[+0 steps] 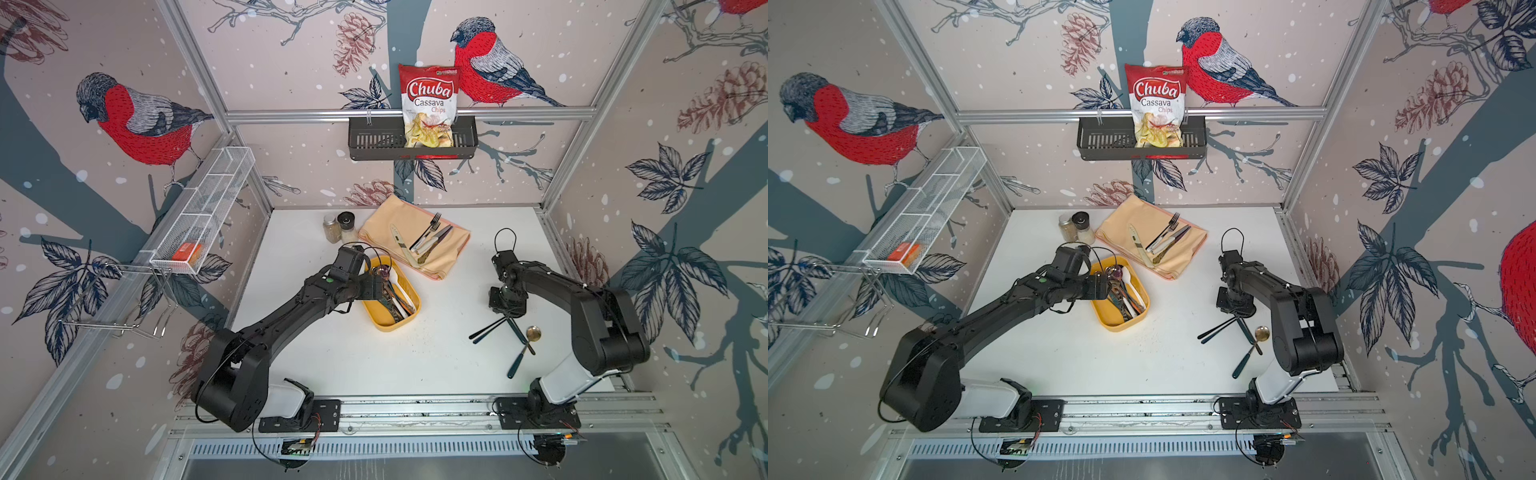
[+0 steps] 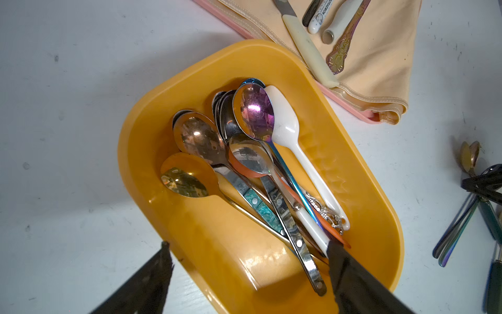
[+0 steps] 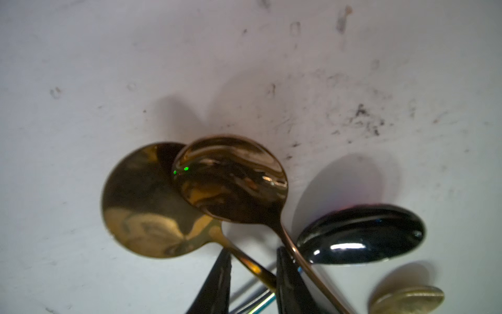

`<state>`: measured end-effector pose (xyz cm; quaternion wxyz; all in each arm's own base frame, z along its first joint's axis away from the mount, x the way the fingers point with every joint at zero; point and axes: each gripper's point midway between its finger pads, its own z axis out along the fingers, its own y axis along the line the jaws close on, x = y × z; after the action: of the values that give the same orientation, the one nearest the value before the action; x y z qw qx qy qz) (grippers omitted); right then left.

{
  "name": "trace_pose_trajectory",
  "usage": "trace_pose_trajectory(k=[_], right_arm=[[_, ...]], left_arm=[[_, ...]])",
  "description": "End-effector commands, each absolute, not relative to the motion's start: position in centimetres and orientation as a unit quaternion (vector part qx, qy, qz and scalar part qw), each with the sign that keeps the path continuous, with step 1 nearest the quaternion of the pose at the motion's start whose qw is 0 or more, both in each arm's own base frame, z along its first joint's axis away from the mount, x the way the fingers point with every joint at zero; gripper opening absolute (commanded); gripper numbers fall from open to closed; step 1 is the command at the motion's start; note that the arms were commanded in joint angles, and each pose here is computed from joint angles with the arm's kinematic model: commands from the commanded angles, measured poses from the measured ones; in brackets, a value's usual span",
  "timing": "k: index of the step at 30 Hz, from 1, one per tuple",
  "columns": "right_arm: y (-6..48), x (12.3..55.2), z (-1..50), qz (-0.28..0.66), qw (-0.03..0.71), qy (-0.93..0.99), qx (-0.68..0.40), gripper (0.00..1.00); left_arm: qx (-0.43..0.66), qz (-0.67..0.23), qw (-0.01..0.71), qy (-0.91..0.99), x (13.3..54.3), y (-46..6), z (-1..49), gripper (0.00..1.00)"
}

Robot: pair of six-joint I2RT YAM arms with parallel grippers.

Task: Put the spoon into the storage box
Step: Pick up the spoon from the center of the board.

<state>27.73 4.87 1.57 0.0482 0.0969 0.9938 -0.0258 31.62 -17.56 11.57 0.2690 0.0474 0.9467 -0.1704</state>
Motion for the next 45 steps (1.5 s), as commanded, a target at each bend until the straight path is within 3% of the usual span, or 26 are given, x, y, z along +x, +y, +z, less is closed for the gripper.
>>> trace_pose_trajectory(k=[1,25,45], right_arm=[[5.4,28.0,1.5,-0.015,0.046,0.995,0.085,0.29],[7.4,28.4,1.0,-0.004,0.031,0.999,0.040,0.09],[10.0,29.0,3.6,-0.002,0.055,0.998,0.007,0.03]], left_arm=[[0.042,-0.162,0.264,0.950,31.5,-17.3,11.3,0.91],[0.038,-0.152,0.263,0.952,31.6,-17.0,11.1,0.91],[0.028,-0.145,0.277,0.949,31.8,-16.5,11.7,0.91]])
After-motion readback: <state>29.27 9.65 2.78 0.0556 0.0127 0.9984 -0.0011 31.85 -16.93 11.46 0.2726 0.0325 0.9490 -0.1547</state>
